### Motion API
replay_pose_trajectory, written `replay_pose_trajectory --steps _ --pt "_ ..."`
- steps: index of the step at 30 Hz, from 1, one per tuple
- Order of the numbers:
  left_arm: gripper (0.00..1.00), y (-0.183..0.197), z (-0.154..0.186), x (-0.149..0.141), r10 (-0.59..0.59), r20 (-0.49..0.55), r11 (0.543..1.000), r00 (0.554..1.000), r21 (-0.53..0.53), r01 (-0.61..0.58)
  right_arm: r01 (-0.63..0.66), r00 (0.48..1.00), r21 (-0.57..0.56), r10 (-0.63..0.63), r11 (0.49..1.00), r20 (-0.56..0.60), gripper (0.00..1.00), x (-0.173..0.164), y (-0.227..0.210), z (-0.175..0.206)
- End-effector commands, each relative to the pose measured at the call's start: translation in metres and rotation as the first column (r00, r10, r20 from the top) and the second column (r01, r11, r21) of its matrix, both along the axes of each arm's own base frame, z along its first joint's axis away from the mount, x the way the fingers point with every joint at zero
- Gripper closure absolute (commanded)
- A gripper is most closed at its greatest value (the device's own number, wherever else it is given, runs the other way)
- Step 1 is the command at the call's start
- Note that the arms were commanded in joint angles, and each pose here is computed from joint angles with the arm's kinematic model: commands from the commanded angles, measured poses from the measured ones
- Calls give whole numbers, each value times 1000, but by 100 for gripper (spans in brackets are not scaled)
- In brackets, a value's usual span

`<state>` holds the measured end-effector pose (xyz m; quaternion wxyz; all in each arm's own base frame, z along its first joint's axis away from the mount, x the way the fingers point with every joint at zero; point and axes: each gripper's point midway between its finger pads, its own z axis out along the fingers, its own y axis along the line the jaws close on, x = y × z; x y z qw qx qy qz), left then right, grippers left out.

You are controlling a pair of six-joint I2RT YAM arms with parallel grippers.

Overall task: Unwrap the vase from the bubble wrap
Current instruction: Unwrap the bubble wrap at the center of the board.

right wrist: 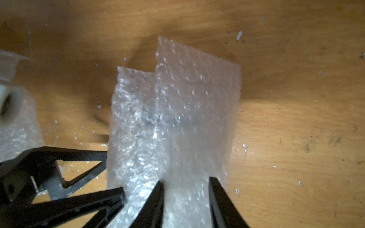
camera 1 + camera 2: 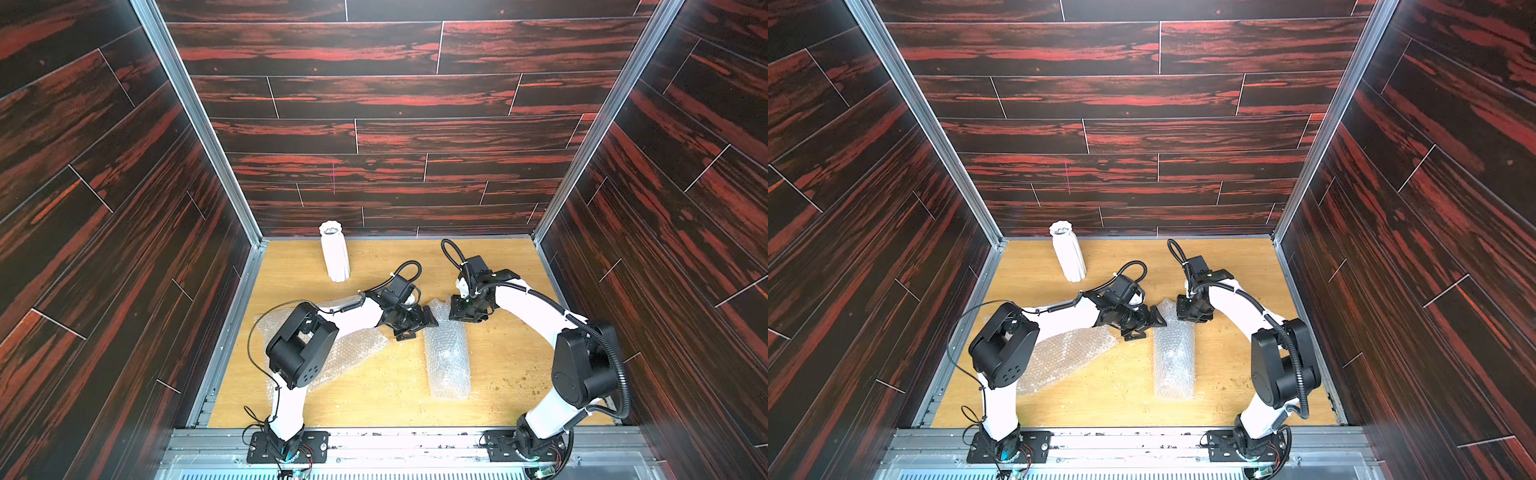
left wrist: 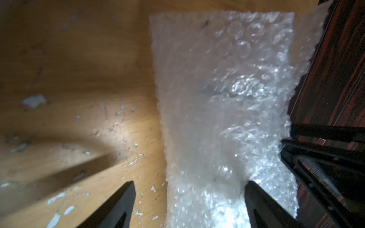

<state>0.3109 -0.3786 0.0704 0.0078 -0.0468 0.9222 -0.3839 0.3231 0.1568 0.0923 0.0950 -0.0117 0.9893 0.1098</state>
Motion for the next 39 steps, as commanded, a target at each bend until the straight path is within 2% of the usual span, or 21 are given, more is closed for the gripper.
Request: replay_pose_trajectory --steps 1,3,7,12,24,33,36,39 --pt "19 -13 11 7 -1 17 999 1000 -33 2 -2 998 -66 -3 998 -70 70 -12 -9 -18" --pt "26 -14 12 7 -5 19 999 1000 -34 5 2 998 -64 -5 998 -58 77 -10 -9 -12" --pt "26 -14 13 9 -10 24 1000 1000 -22 11 1 999 -61 -3 998 -38 79 -6 -8 1" --pt "12 -16 19 10 -23 38 999 999 -30 24 -11 1000 -84 11 996 4 65 1 -12 19" --pt "11 -24 20 17 -26 46 999 999 -34 27 -58 998 -81 58 995 -7 47 24 0 7" --pt "23 -28 6 15 -22 27 1000 999 -13 23 -83 994 -128 74 988 -75 48 11 -9 -16" --pt "34 -27 0 17 -15 28 1000 1000 6 15 -90 994 -159 78 983 -79 53 7 -16 -19" --pt "44 -26 -4 18 -14 30 1000 999 20 14 -95 993 -158 83 983 -83 54 3 -16 -19"
